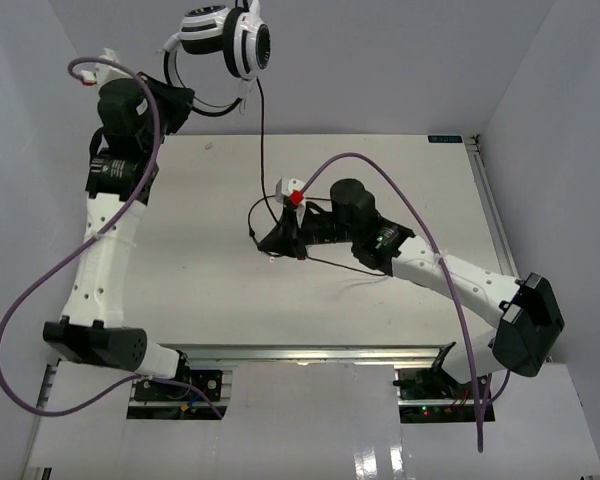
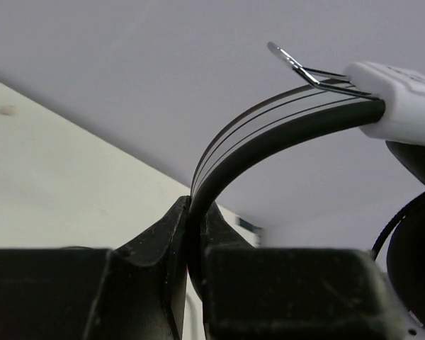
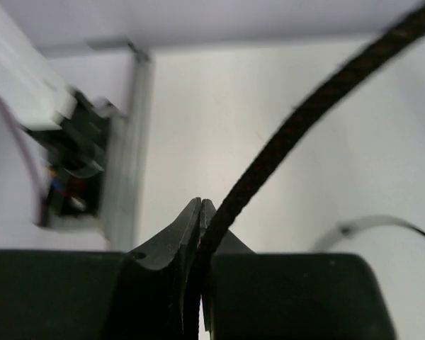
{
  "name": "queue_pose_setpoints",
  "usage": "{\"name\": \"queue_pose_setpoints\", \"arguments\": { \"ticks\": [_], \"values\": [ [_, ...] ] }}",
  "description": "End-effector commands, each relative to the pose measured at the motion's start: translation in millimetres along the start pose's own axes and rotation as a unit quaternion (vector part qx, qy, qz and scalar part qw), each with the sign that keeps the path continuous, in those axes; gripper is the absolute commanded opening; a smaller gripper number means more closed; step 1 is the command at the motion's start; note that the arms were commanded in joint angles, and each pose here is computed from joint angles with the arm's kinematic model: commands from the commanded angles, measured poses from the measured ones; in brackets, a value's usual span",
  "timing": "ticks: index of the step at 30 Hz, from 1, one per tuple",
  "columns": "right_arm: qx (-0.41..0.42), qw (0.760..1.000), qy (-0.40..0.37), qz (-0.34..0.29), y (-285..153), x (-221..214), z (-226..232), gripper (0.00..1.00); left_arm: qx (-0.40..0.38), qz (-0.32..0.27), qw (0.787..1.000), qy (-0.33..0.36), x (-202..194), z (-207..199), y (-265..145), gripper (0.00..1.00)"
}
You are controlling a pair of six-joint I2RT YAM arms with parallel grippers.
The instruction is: Wrap the headphones
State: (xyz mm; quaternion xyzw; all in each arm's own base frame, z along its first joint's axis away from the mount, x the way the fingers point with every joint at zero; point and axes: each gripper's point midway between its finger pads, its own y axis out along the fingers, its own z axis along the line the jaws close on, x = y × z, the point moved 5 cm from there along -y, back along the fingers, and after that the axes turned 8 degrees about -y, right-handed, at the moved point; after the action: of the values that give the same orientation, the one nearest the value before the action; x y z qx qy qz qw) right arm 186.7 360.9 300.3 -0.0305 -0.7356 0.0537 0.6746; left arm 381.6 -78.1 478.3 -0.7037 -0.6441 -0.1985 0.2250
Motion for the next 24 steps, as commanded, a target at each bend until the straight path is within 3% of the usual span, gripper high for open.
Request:
{"name": "queue_pose_setpoints", "arguments": {
  "ticks": [1, 6, 8, 11, 13, 17, 19, 22, 24],
  "values": [
    [-0.124, 0.914, -0.171, 0.347, -61, -50, -31, 0.08, 0.134, 0.074, 0.965, 0.213, -50, 75, 35, 0.0],
    [-0.266, 0.791, -0.314, 0.452, -128, -22, -66, 0.08, 0.189, 0.174, 0.891, 0.375, -118, 142, 29, 0.0],
    [-0.312, 0.769, -0.324, 0.454, -146, -4, -80, 0.08, 0.175, 0.203, 0.875, 0.403, -130, 153, 20, 0.0],
    [-0.349, 0.758, -0.347, 0.429, -156, 22, -98, 0.08, 0.109, 0.254, 0.866, 0.416, -148, 158, -2, 0.0],
    [-0.381, 0.762, -0.353, 0.386, -159, 43, -113, 0.08, 0.041, 0.304, 0.863, 0.402, -164, 153, -19, 0.0],
    [-0.383, 0.823, -0.319, 0.273, -150, 59, -133, 0.08, -0.121, 0.402, 0.839, 0.345, -197, 127, -58, 0.0],
    [-0.348, 0.854, -0.306, 0.239, -139, 58, -127, 0.08, -0.122, 0.406, 0.84, 0.338, -200, 126, -65, 0.0],
    [-0.25, 0.9, -0.302, 0.19, -120, 57, -102, 0.08, -0.083, 0.37, 0.863, 0.334, -190, 126, -60, 0.0],
    [-0.192, 0.913, -0.312, 0.181, -116, 55, -85, 0.08, -0.085, 0.356, 0.877, 0.311, -185, 119, -53, 0.0]
  ]
}}
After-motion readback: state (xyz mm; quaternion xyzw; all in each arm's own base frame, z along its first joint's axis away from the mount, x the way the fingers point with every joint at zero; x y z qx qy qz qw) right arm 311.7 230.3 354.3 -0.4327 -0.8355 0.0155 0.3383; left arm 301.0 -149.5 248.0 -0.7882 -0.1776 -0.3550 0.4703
